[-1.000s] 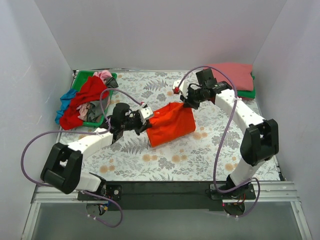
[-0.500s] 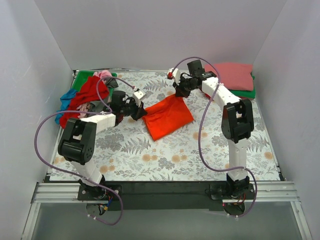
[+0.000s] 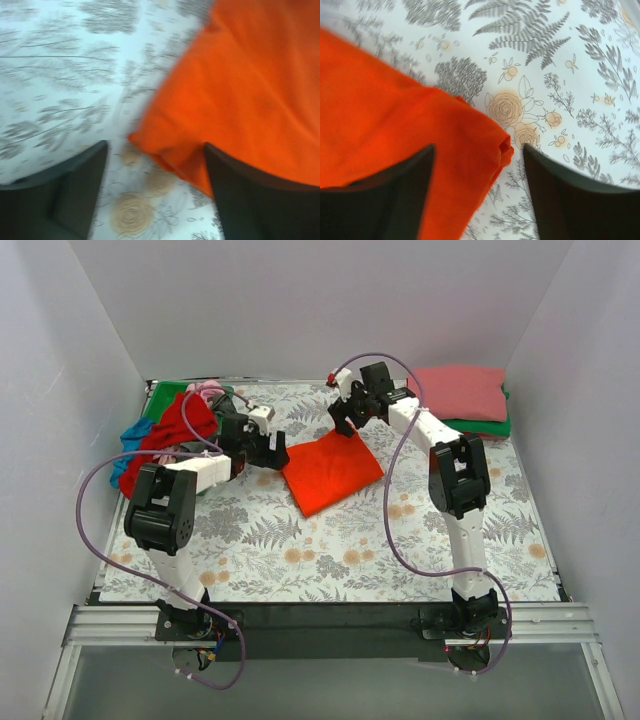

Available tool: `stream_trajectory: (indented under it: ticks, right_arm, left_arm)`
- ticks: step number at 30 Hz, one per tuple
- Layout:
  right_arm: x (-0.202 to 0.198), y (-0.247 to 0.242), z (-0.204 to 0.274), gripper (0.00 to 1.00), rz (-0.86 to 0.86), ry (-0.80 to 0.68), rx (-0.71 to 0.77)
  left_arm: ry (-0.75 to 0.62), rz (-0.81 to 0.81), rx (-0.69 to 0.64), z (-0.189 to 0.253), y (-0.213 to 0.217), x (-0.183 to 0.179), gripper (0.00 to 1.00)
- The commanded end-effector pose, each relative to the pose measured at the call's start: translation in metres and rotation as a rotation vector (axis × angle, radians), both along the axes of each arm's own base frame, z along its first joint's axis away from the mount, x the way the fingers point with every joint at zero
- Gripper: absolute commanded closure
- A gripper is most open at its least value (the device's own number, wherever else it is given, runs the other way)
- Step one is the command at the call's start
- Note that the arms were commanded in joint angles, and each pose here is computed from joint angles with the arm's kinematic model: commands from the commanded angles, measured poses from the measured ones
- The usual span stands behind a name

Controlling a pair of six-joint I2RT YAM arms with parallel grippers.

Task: Fold and stack the t-shirts
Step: Fold the tshirt, then neatly place the folded tshirt to the corner

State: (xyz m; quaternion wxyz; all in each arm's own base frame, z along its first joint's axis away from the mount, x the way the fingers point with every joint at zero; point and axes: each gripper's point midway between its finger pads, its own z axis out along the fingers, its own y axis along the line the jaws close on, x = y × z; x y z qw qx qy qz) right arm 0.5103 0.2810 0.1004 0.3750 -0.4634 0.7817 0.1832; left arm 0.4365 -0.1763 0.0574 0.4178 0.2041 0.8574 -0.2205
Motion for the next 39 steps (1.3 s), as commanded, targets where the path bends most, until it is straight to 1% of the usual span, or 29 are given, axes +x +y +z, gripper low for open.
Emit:
stream_trajectory:
  ticks: [1, 2, 4, 5, 6, 8, 9, 10, 11, 12, 13, 14, 15, 18, 19, 20, 22, 23, 24, 25, 28, 29, 31, 32, 37, 39]
  right_arm:
    - [0.045, 0.006, 0.045, 0.16, -0.282, -0.135, 0.078]
    - [0.045, 0.004, 0.053, 0.14, -0.319, -0.132, 0.096]
    - [0.041, 0.0, 0.059, 0.13, -0.331, -0.128, 0.11]
    - [0.037, -0.003, 0.073, 0.13, -0.333, -0.14, 0.129]
    - [0.03, -0.008, 0.063, 0.13, -0.345, -0.104, 0.128]
    - [0.02, -0.018, 0.068, 0.15, -0.337, -0.052, 0.177]
    - [0.01, -0.023, 0.054, 0.16, -0.339, 0.009, 0.184]
    - [0.0, -0.026, 0.05, 0.16, -0.316, 0.077, 0.228]
    - [-0.009, -0.029, 0.045, 0.17, -0.306, 0.122, 0.236]
    - [-0.016, -0.03, 0.038, 0.17, -0.295, 0.164, 0.239]
    - [-0.024, -0.033, 0.028, 0.16, -0.279, 0.213, 0.24]
    - [-0.028, -0.036, 0.017, 0.16, -0.281, 0.252, 0.231]
    - [-0.037, -0.037, 0.006, 0.16, -0.278, 0.306, 0.215]
    - [-0.046, -0.039, -0.022, 0.16, -0.283, 0.42, 0.206]
    - [-0.048, -0.038, -0.028, 0.16, -0.279, 0.441, 0.209]
    - [-0.049, -0.037, -0.037, 0.16, -0.28, 0.464, 0.207]
    - [-0.052, -0.035, -0.045, 0.16, -0.276, 0.501, 0.211]
    - [-0.052, -0.034, -0.054, 0.16, -0.276, 0.521, 0.208]
    - [-0.053, -0.033, -0.056, 0.16, -0.279, 0.538, 0.211]
    - [-0.056, -0.031, -0.059, 0.16, -0.273, 0.559, 0.219]
    - [-0.062, -0.028, -0.076, 0.18, -0.283, 0.621, 0.224]
    - [-0.066, -0.027, -0.085, 0.19, -0.284, 0.647, 0.221]
    - [-0.07, -0.021, -0.087, 0.22, -0.26, 0.686, 0.248]
    - [-0.074, -0.017, -0.094, 0.25, -0.27, 0.729, 0.255]
    - [-0.078, 0.006, -0.094, 0.31, -0.234, 0.771, 0.281]
    - [-0.079, 0.01, -0.097, 0.4, -0.237, 0.791, 0.282]
  left_arm:
    - [-0.009, 0.413, -0.016, 0.035, 0.051, 0.041, 0.15]
    - [-0.011, 0.478, -0.04, 0.045, 0.057, 0.045, 0.15]
    - [-0.057, 0.506, -0.068, 0.077, 0.064, 0.05, 0.14]
    - [-0.073, 0.496, -0.085, 0.09, 0.062, 0.049, 0.14]
    - [-0.1, 0.49, -0.103, 0.108, 0.061, 0.048, 0.14]
    - [-0.083, 0.445, -0.131, 0.124, 0.053, 0.038, 0.14]
    - [-0.072, 0.419, -0.154, 0.13, 0.048, 0.032, 0.15]
    - [-0.064, 0.394, -0.171, 0.138, 0.045, 0.019, 0.16]
    - [-0.042, 0.342, -0.203, 0.14, 0.036, 0.008, 0.17]
    - [-0.027, 0.334, -0.231, 0.144, 0.033, -0.001, 0.17]
    - [-0.041, 0.32, -0.258, 0.158, 0.031, -0.013, 0.17]
    - [-0.009, 0.305, -0.267, 0.148, 0.03, -0.028, 0.17]
    - [-0.001, 0.276, -0.29, 0.152, 0.025, -0.04, 0.17]
    - [0.018, 0.223, -0.336, 0.154, 0.021, -0.078, 0.18]
    - [0.027, 0.209, -0.346, 0.155, 0.02, -0.089, 0.18]
    - [0.003, 0.191, -0.359, 0.164, 0.02, -0.101, 0.18]
    - [0.036, 0.166, -0.353, 0.152, 0.02, -0.123, 0.18]
    - [0.013, 0.159, -0.361, 0.158, 0.022, -0.133, 0.18]
    - [0.035, 0.16, -0.356, 0.147, 0.023, -0.142, 0.18]
    - [0.041, 0.141, -0.364, 0.144, 0.021, -0.15, 0.18]
    - [0.043, 0.128, -0.378, 0.14, 0.022, -0.167, 0.18]
    - [0.046, 0.119, -0.386, 0.141, 0.021, -0.172, 0.18]
    - [0.046, 0.115, -0.398, 0.141, 0.021, -0.179, 0.18]
    - [0.045, 0.107, -0.405, 0.142, 0.02, -0.182, 0.18]
    - [0.016, 0.058, -0.408, 0.15, 0.016, -0.188, 0.18]
    - [0.01, 0.043, -0.41, 0.152, 0.015, -0.189, 0.18]
